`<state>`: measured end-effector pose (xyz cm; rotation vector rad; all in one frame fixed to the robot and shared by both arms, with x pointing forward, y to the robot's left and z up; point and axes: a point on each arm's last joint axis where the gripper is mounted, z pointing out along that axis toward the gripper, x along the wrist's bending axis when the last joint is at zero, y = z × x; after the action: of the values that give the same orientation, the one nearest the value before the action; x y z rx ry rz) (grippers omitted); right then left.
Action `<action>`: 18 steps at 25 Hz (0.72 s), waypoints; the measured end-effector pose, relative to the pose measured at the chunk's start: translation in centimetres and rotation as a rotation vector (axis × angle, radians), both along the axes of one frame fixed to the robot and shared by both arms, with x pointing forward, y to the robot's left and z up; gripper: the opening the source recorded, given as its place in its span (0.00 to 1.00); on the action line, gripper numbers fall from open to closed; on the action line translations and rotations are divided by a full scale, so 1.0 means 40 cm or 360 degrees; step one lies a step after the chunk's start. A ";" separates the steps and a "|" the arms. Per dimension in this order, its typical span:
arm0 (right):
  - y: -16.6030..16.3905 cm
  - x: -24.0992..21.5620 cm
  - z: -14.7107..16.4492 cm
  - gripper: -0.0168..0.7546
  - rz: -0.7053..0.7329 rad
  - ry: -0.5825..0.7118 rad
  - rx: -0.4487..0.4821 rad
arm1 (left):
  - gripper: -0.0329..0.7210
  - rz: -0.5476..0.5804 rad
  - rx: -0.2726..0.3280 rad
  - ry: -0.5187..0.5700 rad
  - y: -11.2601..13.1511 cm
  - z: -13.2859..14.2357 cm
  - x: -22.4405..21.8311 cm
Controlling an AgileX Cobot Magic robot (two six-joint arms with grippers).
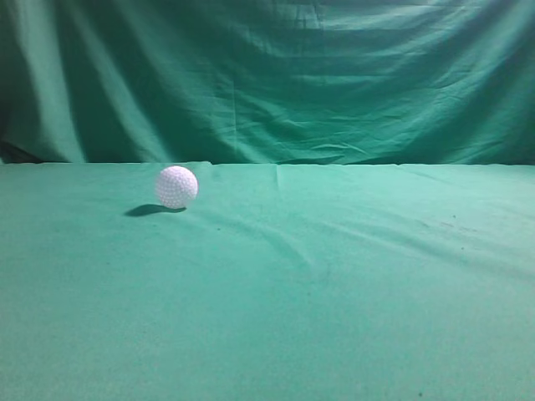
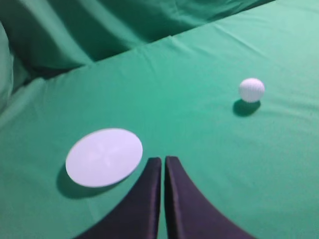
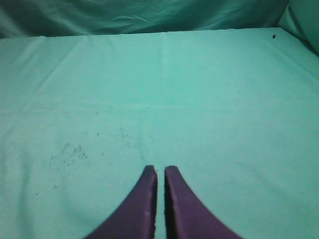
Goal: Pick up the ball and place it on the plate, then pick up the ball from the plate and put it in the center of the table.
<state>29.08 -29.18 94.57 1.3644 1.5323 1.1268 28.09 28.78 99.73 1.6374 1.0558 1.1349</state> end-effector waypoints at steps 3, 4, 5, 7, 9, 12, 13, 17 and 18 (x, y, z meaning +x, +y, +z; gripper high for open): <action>0.000 0.000 0.000 0.02 0.0001 0.0001 -0.0003 | 0.04 0.0023 -0.0017 -0.0006 0.002 -0.027 0.009; 0.000 0.000 -0.001 0.02 0.0001 0.0003 -0.0003 | 0.04 0.0033 -0.0027 -0.0023 0.003 -0.032 0.012; 0.000 0.000 -0.001 0.02 0.0001 0.0003 -0.0003 | 0.04 0.0040 -0.0032 -0.0028 0.004 -0.038 0.014; 0.000 0.000 -0.001 0.02 0.0001 0.0003 -0.0003 | 0.04 0.0056 -0.0053 -0.0038 0.005 -0.049 0.018; 0.000 0.000 -0.001 0.02 0.0001 0.0003 -0.0003 | 0.04 0.0063 -0.0068 -0.0023 0.005 -0.059 0.020; 0.000 0.000 -0.001 0.02 0.0001 0.0003 -0.0003 | 0.04 0.0076 -0.0089 -0.0015 0.006 -0.075 0.024; 0.000 0.000 -0.001 0.02 0.0001 0.0003 -0.0003 | 0.04 0.0082 -0.0096 -0.0008 0.007 -0.084 0.026; 0.000 0.000 -0.001 0.02 -0.0002 0.0004 0.0006 | 0.04 0.0114 -0.0158 0.0039 0.009 -0.110 0.028; 0.000 0.000 -0.001 0.02 -0.0002 0.0005 0.0007 | 0.04 0.0135 -0.0169 0.0037 0.011 -0.110 0.029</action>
<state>29.07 -29.18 94.55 1.3702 1.5316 1.1283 29.24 29.24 95.34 1.5384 1.1902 1.0972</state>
